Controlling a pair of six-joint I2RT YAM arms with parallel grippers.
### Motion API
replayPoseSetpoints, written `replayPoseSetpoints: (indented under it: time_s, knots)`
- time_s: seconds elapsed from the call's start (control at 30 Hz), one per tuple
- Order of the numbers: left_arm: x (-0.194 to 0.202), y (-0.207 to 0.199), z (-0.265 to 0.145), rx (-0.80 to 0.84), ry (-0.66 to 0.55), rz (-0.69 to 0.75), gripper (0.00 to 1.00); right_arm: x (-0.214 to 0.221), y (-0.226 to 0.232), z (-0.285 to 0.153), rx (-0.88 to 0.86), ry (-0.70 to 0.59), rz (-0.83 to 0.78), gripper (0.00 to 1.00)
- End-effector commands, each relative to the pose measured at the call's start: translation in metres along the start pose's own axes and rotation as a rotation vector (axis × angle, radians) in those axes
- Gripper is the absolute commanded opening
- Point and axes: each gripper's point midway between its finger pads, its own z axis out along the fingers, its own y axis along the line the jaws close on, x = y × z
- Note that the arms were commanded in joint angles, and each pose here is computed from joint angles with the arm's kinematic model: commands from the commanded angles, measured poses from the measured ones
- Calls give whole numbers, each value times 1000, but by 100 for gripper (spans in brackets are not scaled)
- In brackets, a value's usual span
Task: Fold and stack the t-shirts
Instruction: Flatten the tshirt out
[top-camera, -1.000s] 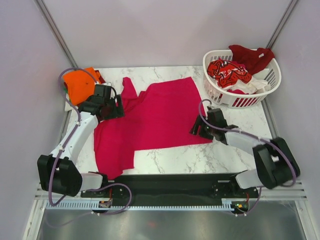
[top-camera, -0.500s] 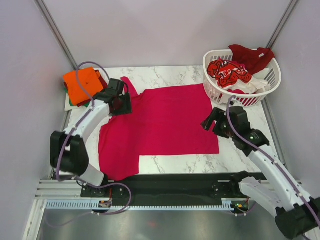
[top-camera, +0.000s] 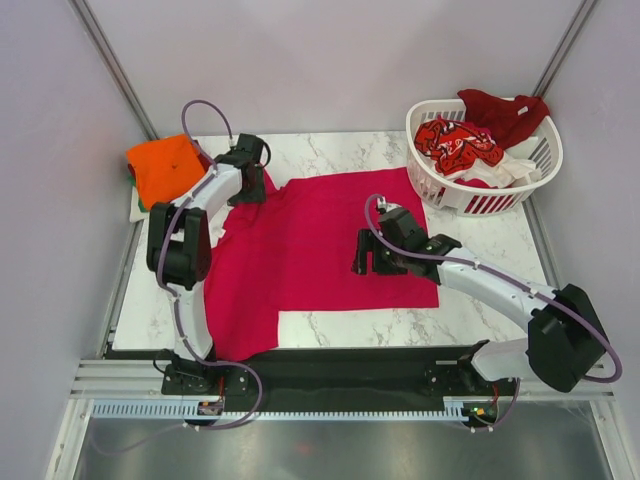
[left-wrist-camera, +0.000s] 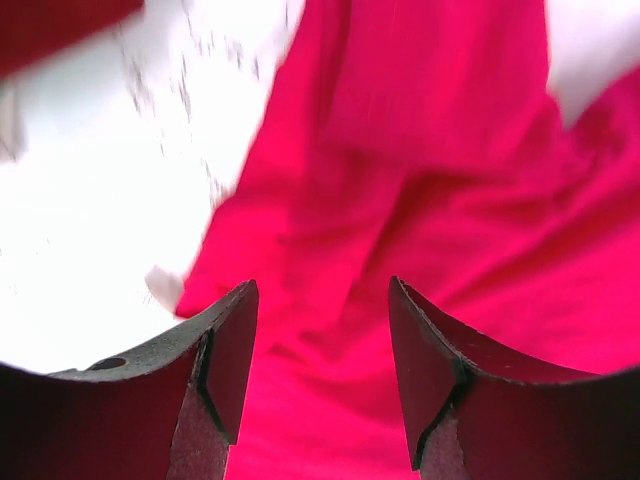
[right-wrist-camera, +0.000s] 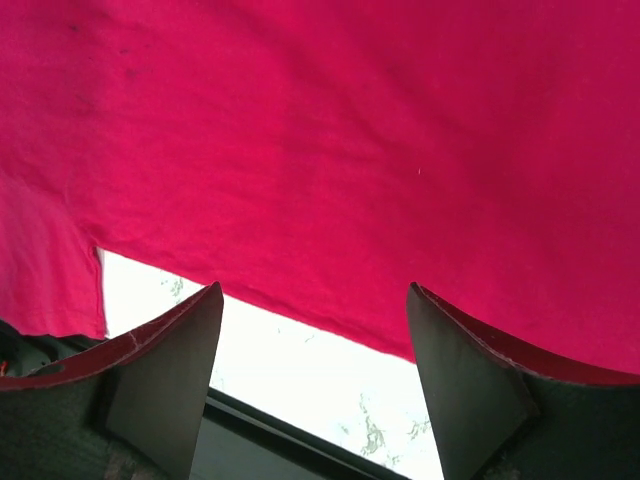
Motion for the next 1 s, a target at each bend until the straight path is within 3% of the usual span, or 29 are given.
replayPoseSetpoints:
  time_s: [0.0,0.2,0.53,0.97]
  knots:
    - [-49,2,-2,-36,-114,23,62,-18,5,6,-14,-54,-52,83]
    - [-70,-7,14,28,-107,-40,57,2,-9,24,19,2,-69,83]
    - [-50,-17,47,150,21,-183,58,16,-17,34,29,39,-85,83]
    - [-62,-22,59,173,-3,-234,40,29,-27,38,46,68,-90,83]
